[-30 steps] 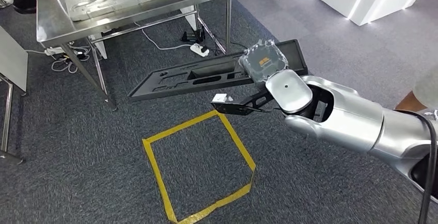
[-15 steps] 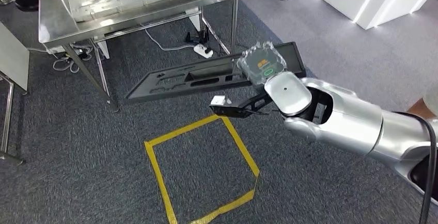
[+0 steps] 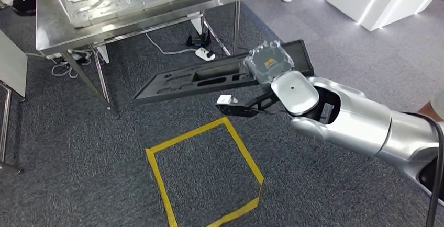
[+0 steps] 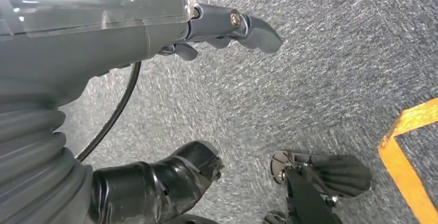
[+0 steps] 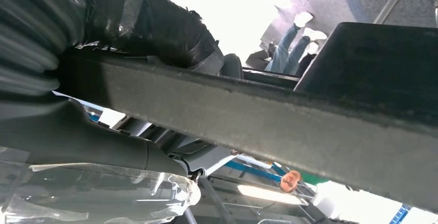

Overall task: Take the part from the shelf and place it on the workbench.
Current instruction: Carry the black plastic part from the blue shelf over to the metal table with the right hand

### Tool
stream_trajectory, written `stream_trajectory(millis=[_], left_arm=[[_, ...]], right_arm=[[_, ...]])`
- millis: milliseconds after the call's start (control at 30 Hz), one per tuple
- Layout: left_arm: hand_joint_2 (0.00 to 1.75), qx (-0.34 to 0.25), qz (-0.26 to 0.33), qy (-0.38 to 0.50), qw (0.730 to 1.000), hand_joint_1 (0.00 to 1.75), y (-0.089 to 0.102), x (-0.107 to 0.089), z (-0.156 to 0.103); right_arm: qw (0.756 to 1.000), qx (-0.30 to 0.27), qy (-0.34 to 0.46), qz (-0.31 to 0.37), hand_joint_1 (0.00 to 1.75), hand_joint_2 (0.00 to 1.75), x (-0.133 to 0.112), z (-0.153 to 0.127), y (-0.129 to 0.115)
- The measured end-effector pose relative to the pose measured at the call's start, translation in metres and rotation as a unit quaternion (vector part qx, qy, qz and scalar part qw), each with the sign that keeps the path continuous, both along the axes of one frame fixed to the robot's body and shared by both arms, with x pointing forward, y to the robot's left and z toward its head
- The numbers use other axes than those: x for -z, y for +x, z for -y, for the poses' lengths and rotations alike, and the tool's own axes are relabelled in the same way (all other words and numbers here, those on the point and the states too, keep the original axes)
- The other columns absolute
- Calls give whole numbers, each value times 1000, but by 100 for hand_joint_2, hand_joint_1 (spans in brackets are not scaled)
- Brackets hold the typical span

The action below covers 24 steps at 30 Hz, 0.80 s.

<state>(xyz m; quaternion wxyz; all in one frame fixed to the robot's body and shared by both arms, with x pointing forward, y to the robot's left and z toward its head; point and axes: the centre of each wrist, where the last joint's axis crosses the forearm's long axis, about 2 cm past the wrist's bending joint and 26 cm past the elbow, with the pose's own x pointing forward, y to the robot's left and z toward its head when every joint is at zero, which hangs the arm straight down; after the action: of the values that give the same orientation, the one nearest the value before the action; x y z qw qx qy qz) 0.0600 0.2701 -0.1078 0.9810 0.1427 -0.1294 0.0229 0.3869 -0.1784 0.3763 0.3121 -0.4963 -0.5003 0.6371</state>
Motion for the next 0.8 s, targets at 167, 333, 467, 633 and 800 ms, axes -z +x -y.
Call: stream_trajectory(millis=[167,333,467,633,800], left_arm=[[175,0,0,0,1000,0,-1,0,0],[175,-1,0,-1,1000,0,0,0,0],[175,-3,-3,-3,1000,0,-1,0,0],[175,-5,-4,-3,1000,0,1,0,-2],[175,-6,-4,-3,1000,0,0,0,-3]], right_arm=[[1000,1,0,1,175,175,0,1,0],[1000,1,1,-2,175,175,2,1,0],[1000,1,3,-1,175,175,2,1,0],[1000,-2,6,3,175,175,0,-1,0],[1000,-4,7,2,175,175,0,-3,0]])
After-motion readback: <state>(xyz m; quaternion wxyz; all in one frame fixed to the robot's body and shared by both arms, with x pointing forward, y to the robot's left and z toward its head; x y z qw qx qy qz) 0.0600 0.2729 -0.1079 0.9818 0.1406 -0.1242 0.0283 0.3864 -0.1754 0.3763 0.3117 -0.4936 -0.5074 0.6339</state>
